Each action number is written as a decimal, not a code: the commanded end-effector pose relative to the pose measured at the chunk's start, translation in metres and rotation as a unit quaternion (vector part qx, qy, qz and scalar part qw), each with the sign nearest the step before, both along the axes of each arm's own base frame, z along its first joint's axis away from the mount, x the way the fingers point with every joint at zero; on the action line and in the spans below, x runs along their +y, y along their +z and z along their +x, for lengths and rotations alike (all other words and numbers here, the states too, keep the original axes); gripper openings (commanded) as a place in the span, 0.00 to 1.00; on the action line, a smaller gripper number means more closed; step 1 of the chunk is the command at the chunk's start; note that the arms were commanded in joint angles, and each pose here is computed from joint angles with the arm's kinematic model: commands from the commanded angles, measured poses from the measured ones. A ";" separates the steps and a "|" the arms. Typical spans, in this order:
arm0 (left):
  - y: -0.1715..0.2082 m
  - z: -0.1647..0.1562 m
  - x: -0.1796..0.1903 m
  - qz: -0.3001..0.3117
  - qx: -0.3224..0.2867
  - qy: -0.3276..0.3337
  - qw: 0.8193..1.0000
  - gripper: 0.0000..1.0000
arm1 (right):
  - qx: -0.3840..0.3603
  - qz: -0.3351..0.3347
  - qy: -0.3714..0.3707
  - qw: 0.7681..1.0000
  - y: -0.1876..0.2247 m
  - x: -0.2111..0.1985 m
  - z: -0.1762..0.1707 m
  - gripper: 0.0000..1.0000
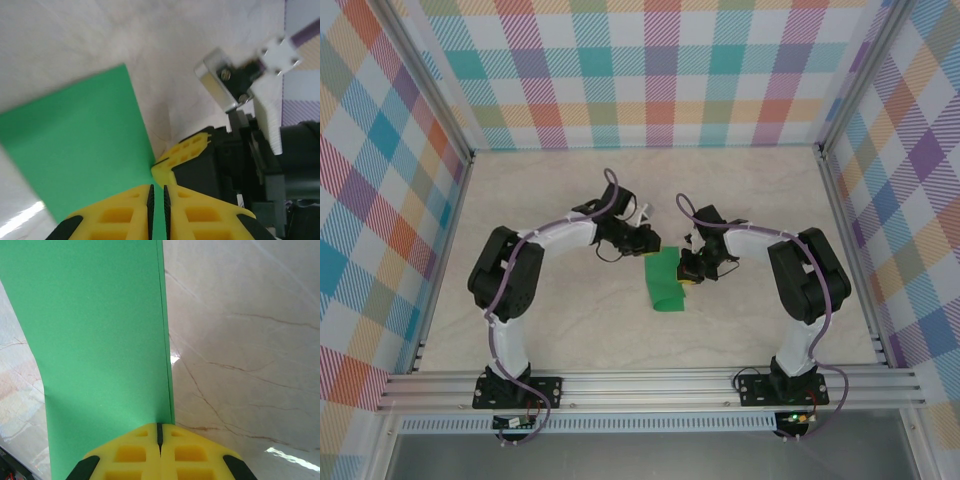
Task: Fold a paper plane with a square sheet of paper (fold left side to right side)
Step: First fold the square sheet of paper in half at the center of the table, then hold the square sheet of paper at the center of the table, then first fold the square sheet of paper in half at the center of the table, then fold the triangle a second time at the center of the table.
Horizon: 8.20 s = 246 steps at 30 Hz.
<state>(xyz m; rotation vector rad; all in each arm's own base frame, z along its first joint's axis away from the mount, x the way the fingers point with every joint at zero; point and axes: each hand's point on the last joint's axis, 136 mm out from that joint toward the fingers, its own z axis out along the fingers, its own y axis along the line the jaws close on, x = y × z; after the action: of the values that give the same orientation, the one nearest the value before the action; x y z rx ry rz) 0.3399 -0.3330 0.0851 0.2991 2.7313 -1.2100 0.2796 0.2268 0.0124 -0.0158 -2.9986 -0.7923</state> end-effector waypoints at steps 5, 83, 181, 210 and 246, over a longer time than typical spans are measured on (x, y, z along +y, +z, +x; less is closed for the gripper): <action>-0.051 -0.003 -0.010 0.030 0.040 0.008 0.999 0.15 | 0.027 -0.063 0.006 0.998 -0.032 -0.016 -0.014 0.00; -0.030 -0.038 -0.020 -0.017 0.001 -0.030 0.999 0.17 | -0.008 -0.016 -0.021 1.000 -0.037 0.005 0.053 0.00; 0.027 -0.090 0.075 0.062 -0.123 0.049 0.989 0.15 | -0.052 0.032 -0.097 0.993 0.022 0.008 0.048 0.04; -0.043 -0.020 0.009 0.112 0.051 0.104 0.987 0.08 | -0.102 0.016 -0.079 0.991 0.088 -0.050 -0.050 0.87; -0.078 -0.026 0.025 0.171 0.061 0.102 0.978 0.05 | 0.032 0.074 -0.070 0.994 0.040 -0.002 -0.050 0.70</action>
<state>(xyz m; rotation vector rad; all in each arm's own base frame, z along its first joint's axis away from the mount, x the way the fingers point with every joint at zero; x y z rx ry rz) 0.3235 -0.3177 0.0214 -0.0238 2.9399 -0.7896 0.2280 0.2141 0.0488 -0.2586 -2.9260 -0.9509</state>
